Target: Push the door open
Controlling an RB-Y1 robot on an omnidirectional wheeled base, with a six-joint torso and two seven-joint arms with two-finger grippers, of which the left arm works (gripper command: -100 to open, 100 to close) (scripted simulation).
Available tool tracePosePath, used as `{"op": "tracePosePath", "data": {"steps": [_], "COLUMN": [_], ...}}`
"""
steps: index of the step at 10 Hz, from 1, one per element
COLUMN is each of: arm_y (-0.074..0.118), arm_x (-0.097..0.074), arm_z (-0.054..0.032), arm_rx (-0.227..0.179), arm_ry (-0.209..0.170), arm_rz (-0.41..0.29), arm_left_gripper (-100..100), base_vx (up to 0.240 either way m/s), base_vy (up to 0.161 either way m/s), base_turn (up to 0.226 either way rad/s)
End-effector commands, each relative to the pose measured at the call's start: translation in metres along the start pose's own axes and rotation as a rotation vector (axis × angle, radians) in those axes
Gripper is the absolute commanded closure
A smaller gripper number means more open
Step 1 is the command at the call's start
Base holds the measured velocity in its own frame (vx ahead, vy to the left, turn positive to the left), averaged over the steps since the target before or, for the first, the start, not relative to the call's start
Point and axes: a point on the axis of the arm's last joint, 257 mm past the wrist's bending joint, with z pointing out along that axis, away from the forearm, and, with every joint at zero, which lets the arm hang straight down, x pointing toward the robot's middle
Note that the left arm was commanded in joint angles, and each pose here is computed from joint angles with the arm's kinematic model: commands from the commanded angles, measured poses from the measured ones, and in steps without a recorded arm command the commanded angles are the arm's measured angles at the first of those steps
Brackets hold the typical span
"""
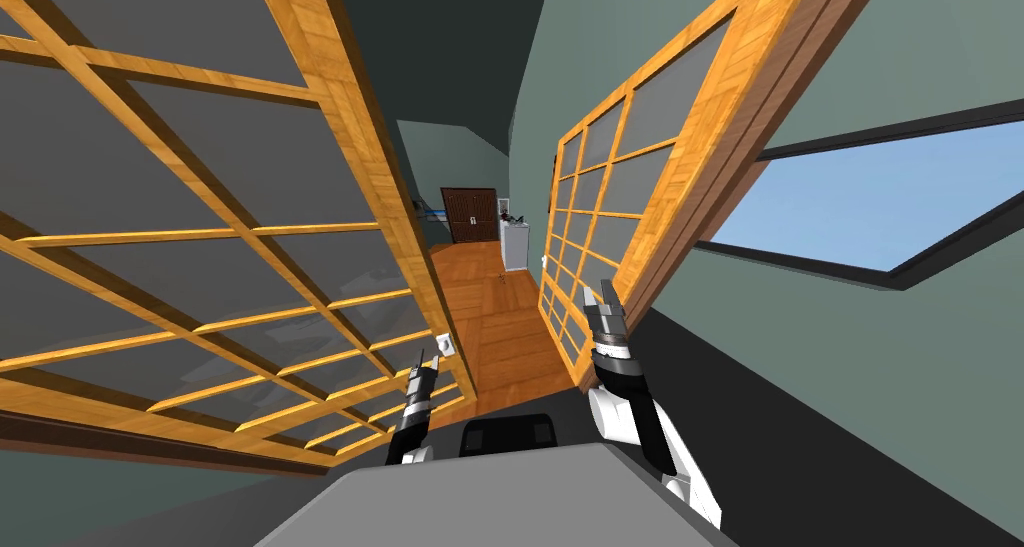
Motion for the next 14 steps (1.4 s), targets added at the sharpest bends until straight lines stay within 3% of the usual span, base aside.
{"op": "tracePosePath", "data": {"steps": [1, 2, 3, 5, 6, 8, 9, 10, 11, 13, 14], "arm_y": [0.001, 0.003, 0.003, 0.008, 0.008, 0.013, 0.013, 0.015, 0.015, 0.021, 0.021], "arm_x": [0.002, 0.006, 0.006, 0.014, 0.014, 0.023, 0.023, 0.027, 0.027, 0.036, 0.036], "arm_z": [-0.0004, -0.001, -0.001, -0.0025, -0.0025, -0.0046, -0.0046, -0.0058, -0.0058, -0.0085, -0.0085], "arm_rx": [0.0, -0.002, -0.002, -0.005, -0.005, -0.009, -0.008, -0.011, -0.011, -0.015, -0.015], "arm_ry": [-0.005, -0.014, -0.014, -0.031, -0.031, -0.05, -0.05, -0.06, -0.06, -0.081, -0.081], "arm_rz": [-0.055, -0.119, -0.125, -0.247, -0.265, -0.386, -0.404, -0.467, -0.473, -0.595, -0.609], "arm_left_gripper": [-100, -100, -100, -100, -100, -100, -100, -100, -100, -100, -100], "base_vx": [-0.039, -0.047, -0.037, -0.046, -0.034, -0.041, -0.039, -0.046, -0.032, -0.04, -0.037], "base_vy": [0.032, 0.023, 0.017, 0.022, 0.023, 0.024, 0.024, 0.029, 0.023, 0.022, 0.019], "base_turn": [-0.019, -0.021, -0.018, -0.045, -0.013, -0.036, -0.02, -0.027, -0.016, -0.036, -0.017]}}
